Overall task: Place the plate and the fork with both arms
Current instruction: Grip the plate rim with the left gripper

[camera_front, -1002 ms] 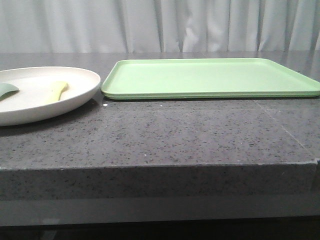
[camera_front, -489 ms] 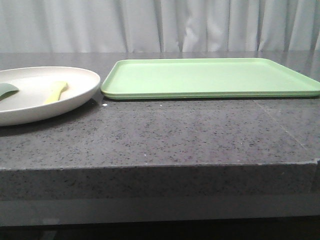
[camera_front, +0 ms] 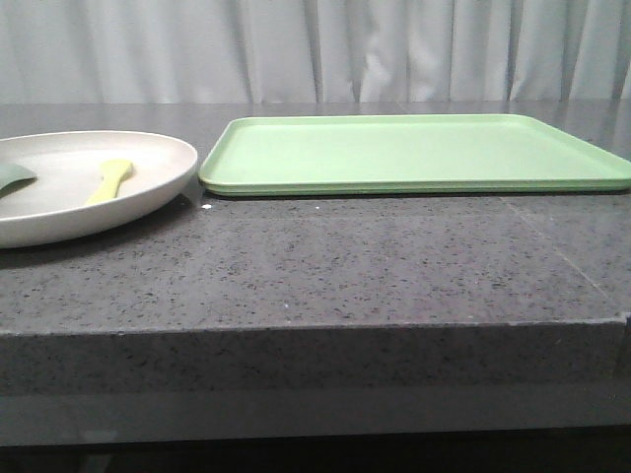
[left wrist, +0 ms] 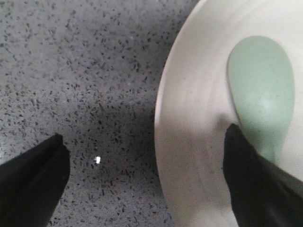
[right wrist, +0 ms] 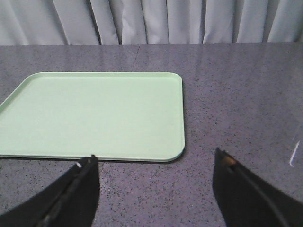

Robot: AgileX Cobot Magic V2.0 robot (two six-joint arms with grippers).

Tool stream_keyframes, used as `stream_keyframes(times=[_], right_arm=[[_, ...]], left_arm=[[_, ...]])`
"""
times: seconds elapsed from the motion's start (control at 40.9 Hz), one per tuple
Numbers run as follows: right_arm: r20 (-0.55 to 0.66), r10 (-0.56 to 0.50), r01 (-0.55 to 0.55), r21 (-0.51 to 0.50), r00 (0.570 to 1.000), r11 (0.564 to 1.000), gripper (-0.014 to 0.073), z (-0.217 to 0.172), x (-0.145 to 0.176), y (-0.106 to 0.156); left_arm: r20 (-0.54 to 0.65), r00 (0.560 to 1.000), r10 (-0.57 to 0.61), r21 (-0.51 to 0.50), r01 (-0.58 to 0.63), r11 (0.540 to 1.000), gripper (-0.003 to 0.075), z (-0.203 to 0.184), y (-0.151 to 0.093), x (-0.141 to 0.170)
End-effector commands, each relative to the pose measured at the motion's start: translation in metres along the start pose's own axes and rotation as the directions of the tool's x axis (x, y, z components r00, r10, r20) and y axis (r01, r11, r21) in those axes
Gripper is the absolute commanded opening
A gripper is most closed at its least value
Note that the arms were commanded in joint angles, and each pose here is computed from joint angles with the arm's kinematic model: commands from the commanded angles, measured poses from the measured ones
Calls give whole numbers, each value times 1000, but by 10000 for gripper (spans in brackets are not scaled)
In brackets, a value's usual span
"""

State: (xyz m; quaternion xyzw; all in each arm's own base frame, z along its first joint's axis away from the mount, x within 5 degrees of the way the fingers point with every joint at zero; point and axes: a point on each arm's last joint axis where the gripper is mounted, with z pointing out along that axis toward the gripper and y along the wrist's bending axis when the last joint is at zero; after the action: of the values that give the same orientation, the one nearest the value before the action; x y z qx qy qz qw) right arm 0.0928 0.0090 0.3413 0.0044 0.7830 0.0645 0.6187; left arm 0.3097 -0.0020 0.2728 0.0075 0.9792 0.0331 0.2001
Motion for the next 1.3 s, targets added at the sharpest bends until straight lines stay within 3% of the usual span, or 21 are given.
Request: stream_keyframes(times=[0.0,0.171,0.929,1.271], right_arm=[[100,-3,3,3,995,1000,533,-3,-18,1],[100,-3,3,3,995,1000,533,-3,-18,1],[100,-3,3,3,995,1000,533,-3,-18,1],[97,-3,3,3,995,1000,533,-3,-18,1]], left_arm=[[85,996,-11,9,10,1000,620,-17,0,-9],[85,996,-31,33,28,999,560,-17,-2,-10],[65,995,-69,83,64,994,-10,-10,-6,-10],[131,985,-110,99,98,990,-18,-31,3,-12]])
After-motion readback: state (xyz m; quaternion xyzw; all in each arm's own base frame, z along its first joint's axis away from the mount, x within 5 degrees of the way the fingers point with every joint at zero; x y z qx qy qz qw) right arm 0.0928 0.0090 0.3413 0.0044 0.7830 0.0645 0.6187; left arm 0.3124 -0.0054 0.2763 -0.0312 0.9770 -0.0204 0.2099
